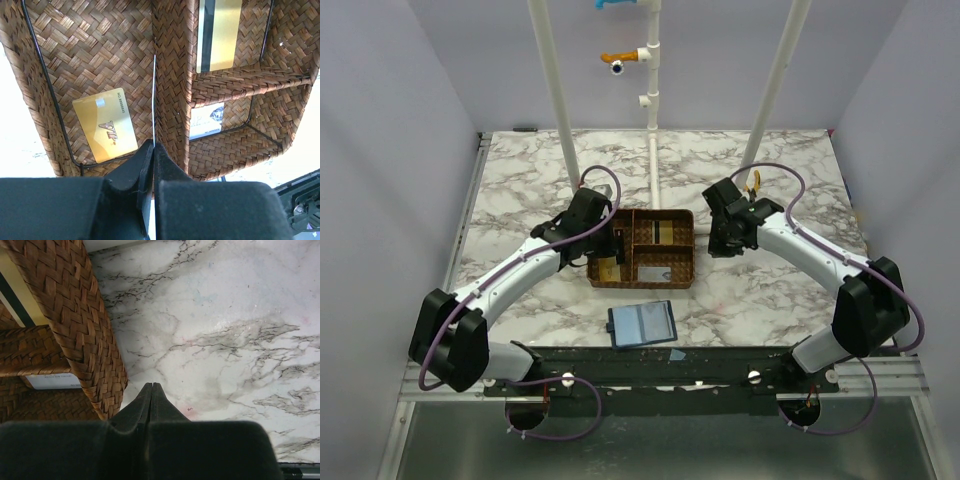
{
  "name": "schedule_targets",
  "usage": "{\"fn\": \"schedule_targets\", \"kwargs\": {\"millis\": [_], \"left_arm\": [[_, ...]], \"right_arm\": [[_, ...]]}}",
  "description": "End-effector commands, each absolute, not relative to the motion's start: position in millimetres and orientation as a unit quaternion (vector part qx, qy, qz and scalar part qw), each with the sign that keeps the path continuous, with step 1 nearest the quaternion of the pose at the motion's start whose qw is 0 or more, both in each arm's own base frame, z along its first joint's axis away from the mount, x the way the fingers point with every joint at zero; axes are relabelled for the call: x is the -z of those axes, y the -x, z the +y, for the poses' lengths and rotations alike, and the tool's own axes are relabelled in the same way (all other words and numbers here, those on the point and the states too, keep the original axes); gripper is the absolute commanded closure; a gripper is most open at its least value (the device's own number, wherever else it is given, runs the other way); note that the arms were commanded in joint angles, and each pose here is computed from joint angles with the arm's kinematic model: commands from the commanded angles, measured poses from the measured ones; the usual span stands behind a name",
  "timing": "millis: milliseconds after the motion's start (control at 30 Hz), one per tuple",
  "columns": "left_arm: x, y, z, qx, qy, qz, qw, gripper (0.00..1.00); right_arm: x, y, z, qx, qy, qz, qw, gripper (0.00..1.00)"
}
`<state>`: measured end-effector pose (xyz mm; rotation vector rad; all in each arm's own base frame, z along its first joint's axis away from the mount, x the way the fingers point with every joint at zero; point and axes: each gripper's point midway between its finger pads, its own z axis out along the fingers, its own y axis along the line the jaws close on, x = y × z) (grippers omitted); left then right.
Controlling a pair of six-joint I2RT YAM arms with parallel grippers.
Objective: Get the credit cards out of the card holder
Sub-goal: Place the credit card in the storage box.
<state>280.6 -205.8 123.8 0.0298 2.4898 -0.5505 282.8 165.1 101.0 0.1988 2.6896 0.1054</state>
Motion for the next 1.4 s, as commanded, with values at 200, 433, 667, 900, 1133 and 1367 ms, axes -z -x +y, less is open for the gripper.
{"fn": "schedule_targets", "kwargs": {"millis": [200,433,667,900,1133,1367], "left_arm": [[-122.4,-289.6,-215.4,0.225,-0.019,0.928,0.296,0.87],[-127.9,-291.7,-215.0,0.223,-0.016,0.927,0.301,0.82],[-144.5,-289.7,-209.8,0.219,-0.017,0.923,0.314,0.77],[-159.9,-281.5,-202.9,0.219,-0.020,0.919,0.326,0.74],[-165.9,-259.6,-201.8,0.247,-0.011,0.916,0.314,0.72],[-147.4,-221.7,-201.4,0.270,-0.013,0.916,0.296,0.66]], "right_arm": [[-111.7,-290.6,167.9,-0.061,-0.083,0.964,0.245,0.99],[-112.8,-291.9,170.1,-0.066,-0.082,0.963,0.247,0.99],[-115.8,-293.6,172.3,-0.074,-0.084,0.961,0.252,0.99],[-126.6,-293.0,173.2,-0.088,-0.093,0.956,0.265,0.99],[-144.7,-284.8,179.5,-0.119,-0.102,0.949,0.275,0.88],[-155.8,-263.8,191.2,-0.152,-0.103,0.938,0.295,0.57]]}}
